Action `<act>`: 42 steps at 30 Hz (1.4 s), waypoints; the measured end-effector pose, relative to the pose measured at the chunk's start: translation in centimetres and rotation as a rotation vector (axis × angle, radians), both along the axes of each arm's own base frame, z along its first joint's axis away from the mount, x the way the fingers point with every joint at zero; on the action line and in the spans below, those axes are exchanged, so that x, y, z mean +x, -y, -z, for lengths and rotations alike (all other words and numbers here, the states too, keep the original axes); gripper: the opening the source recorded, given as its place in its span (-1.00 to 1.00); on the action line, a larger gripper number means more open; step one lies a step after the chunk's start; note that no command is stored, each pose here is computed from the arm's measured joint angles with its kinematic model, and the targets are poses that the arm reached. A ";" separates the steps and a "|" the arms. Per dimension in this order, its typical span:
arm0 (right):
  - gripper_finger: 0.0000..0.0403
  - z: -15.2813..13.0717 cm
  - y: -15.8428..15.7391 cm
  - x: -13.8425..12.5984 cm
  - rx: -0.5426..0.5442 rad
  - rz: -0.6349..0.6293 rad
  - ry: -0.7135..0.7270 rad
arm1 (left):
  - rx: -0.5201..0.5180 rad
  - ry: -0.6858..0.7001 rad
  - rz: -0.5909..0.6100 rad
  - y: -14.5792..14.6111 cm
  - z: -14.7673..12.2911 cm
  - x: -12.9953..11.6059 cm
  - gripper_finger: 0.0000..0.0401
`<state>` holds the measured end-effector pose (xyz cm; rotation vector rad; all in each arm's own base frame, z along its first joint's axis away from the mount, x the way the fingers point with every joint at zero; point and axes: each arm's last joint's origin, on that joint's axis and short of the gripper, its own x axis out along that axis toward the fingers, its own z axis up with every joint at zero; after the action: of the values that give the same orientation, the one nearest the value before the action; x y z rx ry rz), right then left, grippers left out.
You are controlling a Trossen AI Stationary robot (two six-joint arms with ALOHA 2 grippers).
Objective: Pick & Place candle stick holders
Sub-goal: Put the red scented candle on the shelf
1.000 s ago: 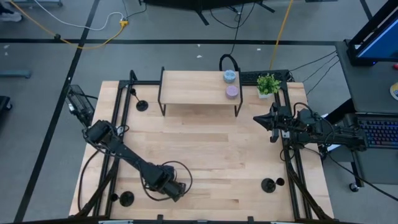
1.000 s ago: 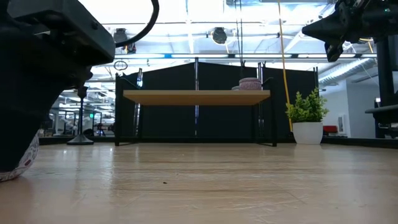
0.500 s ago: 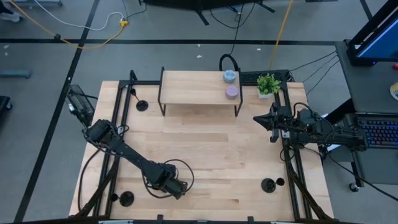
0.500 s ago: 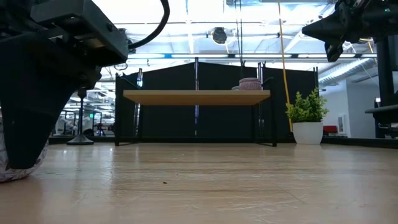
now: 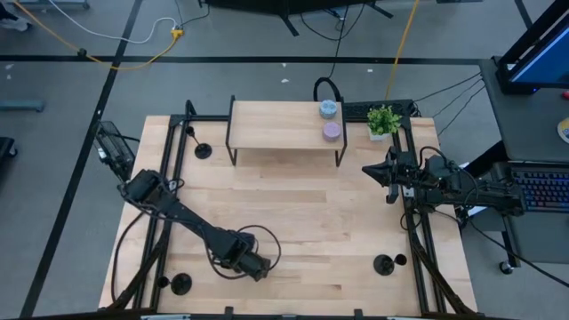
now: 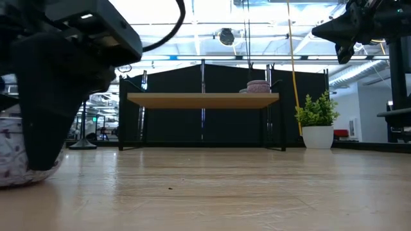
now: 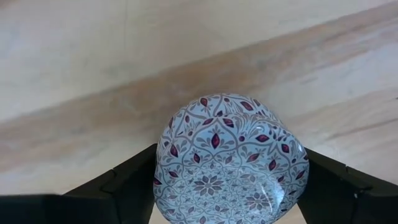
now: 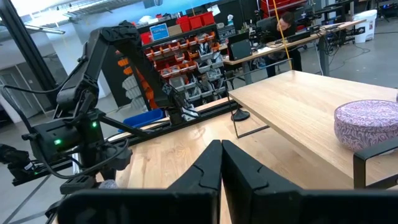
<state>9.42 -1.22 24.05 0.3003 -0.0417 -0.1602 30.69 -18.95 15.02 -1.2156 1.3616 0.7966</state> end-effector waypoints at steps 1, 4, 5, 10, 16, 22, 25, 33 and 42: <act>-0.99 0.0 0.0 0.0 0.000 0.000 0.001 | 0.002 0.004 0.010 -0.2 0.0 0.1 0.55; -0.99 0.0 0.0 0.0 0.000 0.000 0.000 | 0.007 0.021 0.043 -0.9 -0.2 0.5 0.52; -0.99 0.0 0.0 0.0 0.000 0.000 0.000 | 0.008 0.029 0.053 -1.2 -0.3 0.7 0.50; -0.99 0.0 0.0 0.0 0.004 0.000 0.001 | 0.014 0.076 0.107 -2.8 -1.0 1.5 0.50; -0.99 0.3 0.0 0.0 0.029 0.000 -0.025 | 0.040 0.173 0.156 -5.1 -2.5 2.4 0.54; -0.99 0.2 0.0 0.0 0.029 0.000 -0.019 | 0.070 0.253 0.177 -7.5 -3.8 3.3 0.49; -0.99 0.2 0.0 0.0 0.029 0.000 -0.018 | 0.083 0.293 0.174 -8.8 -4.7 3.5 0.54; -0.99 0.2 0.0 0.0 0.029 0.000 -0.017 | 0.150 0.424 0.161 -12.9 -8.0 3.5 0.50; -0.99 0.2 0.0 0.0 0.026 0.005 -0.018 | 0.355 0.657 0.166 -19.6 -13.9 4.0 0.53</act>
<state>9.43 -1.24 23.84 0.3248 -0.0229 -0.1685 34.70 0.65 28.95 -0.9474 0.7306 0.4336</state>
